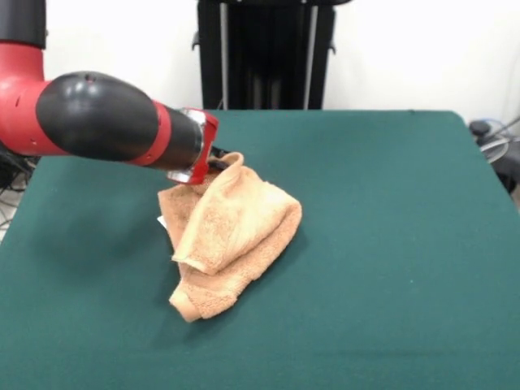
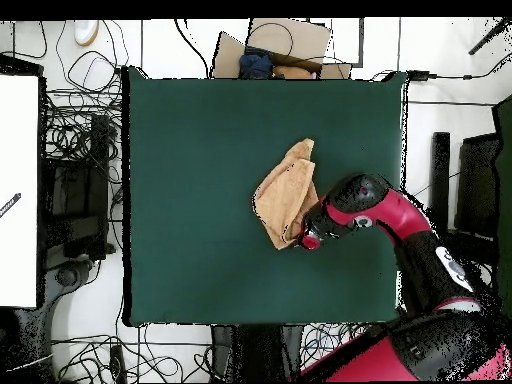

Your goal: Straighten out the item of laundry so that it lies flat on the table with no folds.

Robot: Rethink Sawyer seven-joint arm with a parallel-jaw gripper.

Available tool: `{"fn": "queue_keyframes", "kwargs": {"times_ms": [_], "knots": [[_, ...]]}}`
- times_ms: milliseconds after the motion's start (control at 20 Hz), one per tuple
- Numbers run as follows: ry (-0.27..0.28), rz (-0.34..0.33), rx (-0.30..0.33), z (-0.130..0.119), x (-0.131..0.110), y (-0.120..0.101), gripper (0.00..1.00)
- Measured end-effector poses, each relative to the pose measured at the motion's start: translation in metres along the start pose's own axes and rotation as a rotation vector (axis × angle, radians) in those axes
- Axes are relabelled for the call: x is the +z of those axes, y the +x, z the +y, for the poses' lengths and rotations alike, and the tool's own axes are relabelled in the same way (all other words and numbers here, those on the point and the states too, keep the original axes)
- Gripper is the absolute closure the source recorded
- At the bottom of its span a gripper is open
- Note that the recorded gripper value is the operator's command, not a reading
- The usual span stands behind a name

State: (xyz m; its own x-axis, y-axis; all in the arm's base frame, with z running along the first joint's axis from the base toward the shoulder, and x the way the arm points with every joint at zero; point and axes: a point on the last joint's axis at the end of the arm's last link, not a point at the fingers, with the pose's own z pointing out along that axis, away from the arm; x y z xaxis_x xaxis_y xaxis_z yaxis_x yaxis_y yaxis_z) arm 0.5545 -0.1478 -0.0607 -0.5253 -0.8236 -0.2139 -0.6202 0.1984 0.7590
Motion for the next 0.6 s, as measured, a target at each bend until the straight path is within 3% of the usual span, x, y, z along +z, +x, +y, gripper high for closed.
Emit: {"fn": "queue_keyframes", "kwargs": {"times_ms": [450,600], "knots": [[-0.021,-0.015,-0.076,-0.007,-0.014,0.029,1.00],[-0.005,-0.017,-0.080,-0.008,-0.015,0.032,1.00]]}}
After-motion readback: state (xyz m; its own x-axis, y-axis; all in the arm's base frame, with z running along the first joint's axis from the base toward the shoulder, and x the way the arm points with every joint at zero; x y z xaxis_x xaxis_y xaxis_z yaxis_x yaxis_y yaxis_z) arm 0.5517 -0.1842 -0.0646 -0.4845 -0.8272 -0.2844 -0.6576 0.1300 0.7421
